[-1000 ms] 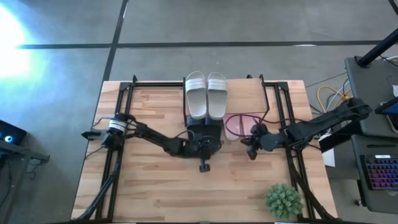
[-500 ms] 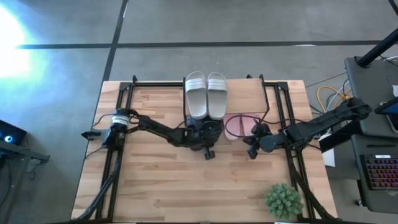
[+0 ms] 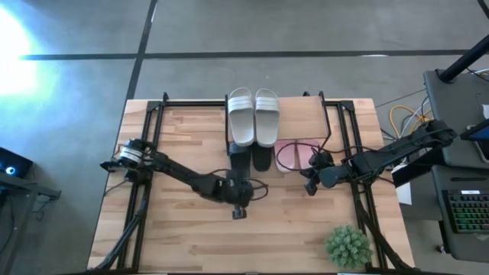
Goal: Pick and place slides into the shelf
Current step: Move the black and pink slides under the shelf
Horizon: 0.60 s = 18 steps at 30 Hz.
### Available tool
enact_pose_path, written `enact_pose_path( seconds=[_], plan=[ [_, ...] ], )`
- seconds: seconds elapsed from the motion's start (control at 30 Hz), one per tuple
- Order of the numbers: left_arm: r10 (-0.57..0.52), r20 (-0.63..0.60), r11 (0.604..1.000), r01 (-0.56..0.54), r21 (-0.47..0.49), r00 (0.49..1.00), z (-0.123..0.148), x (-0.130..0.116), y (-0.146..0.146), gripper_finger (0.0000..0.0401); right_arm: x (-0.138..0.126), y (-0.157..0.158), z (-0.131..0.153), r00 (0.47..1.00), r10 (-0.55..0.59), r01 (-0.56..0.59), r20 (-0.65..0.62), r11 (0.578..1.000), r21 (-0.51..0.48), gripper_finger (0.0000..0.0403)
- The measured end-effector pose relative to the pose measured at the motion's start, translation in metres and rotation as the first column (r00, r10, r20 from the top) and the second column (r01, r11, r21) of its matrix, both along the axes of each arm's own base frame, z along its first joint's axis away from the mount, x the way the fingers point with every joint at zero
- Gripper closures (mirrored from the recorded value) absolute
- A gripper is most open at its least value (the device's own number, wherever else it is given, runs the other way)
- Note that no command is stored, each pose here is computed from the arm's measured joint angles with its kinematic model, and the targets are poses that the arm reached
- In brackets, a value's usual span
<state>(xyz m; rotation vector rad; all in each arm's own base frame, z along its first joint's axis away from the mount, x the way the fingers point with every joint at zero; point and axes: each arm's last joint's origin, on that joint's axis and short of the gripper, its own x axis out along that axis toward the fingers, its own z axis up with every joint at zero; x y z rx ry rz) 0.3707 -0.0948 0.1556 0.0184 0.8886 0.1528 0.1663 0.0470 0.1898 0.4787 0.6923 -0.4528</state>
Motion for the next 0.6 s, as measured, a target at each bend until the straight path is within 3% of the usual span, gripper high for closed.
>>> enact_pose_path(
  seconds=[0.07, 0.23, 0.43, 0.6],
  plan=[
    [0.062, -0.03, 0.998, -0.061, 0.028, 0.998, -0.004, -0.004, 0.005, 0.0401, 0.0, 0.0, -0.001, 1.0, -0.002, 0.002, -0.004, 1.0, -0.001, 0.0394],
    [0.104, -0.106, 0.993, -0.098, 0.059, 0.989, -0.015, -0.006, 0.025, 0.0401, -0.001, 0.0, -0.003, 1.0, -0.004, 0.004, -0.008, 1.0, 0.0, 0.0394],
    [0.157, -0.117, 0.98, -0.14, 0.141, 0.981, -0.021, -0.007, 0.053, 0.0401, -0.001, 0.0, -0.003, 1.0, -0.004, 0.004, -0.009, 1.0, -0.001, 0.0394],
    [0.131, -0.067, 0.973, -0.116, 0.199, 0.989, -0.02, 0.0, 0.07, 0.0401, -0.001, -0.001, -0.004, 1.0, -0.005, 0.005, -0.013, 1.0, -0.002, 0.0394]
  ],
)
